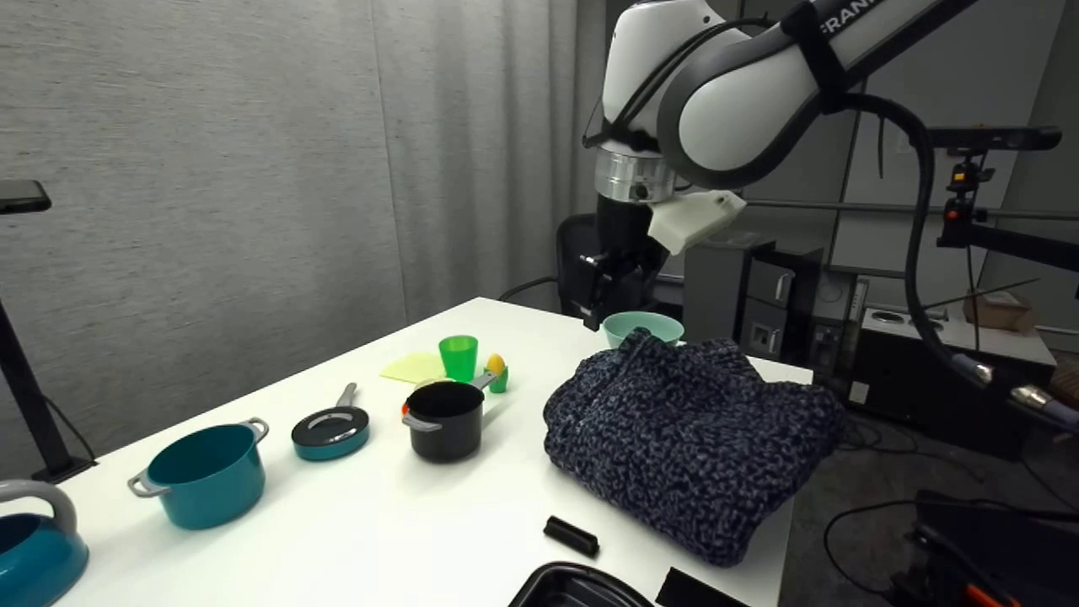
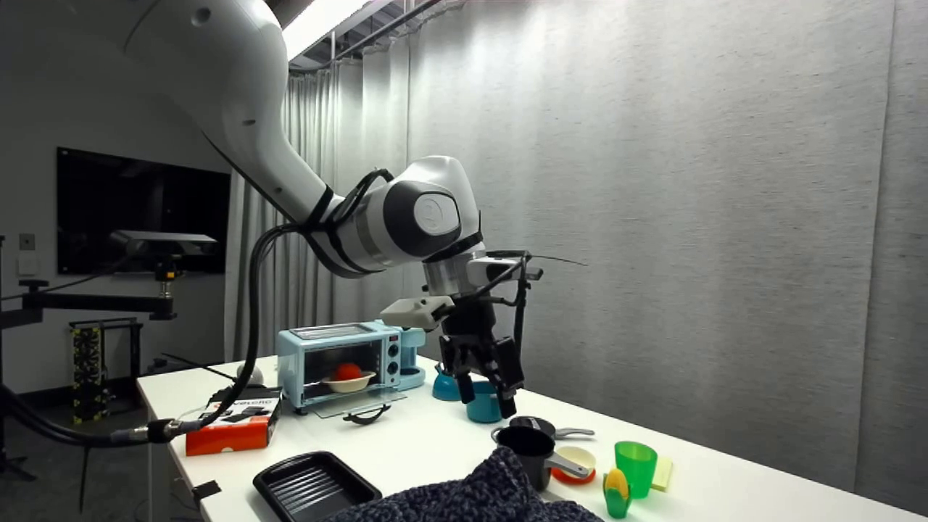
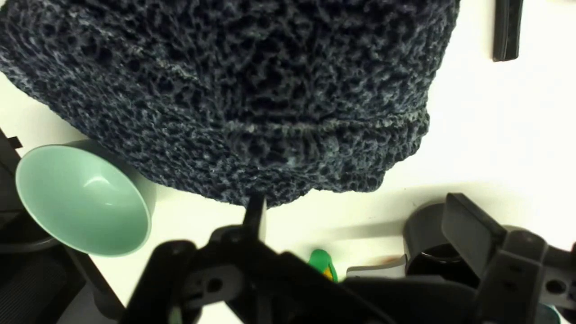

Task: Fold up the grey cloth on the table.

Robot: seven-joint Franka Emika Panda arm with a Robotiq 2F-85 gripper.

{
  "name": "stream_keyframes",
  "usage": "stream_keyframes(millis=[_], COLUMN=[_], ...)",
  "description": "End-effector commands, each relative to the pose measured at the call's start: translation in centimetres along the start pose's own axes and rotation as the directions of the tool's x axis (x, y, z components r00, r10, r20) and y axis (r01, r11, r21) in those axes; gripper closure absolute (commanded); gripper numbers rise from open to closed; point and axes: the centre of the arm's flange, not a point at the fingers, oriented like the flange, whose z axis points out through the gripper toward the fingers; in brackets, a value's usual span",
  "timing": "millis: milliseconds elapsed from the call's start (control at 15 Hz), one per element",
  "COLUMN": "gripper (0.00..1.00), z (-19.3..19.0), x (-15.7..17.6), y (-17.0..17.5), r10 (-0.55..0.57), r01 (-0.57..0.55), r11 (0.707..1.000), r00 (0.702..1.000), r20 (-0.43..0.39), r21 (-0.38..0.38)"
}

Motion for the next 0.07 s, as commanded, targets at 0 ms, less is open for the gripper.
stream_keyframes(millis=[0], gripper=[0.00], z=[0.25], x=[-0.02], y=[0.30], r10=[0.005], r01=[-0.005], r11=[1.000], r00=[1.000], r20=[0.004], r21=[-0.002])
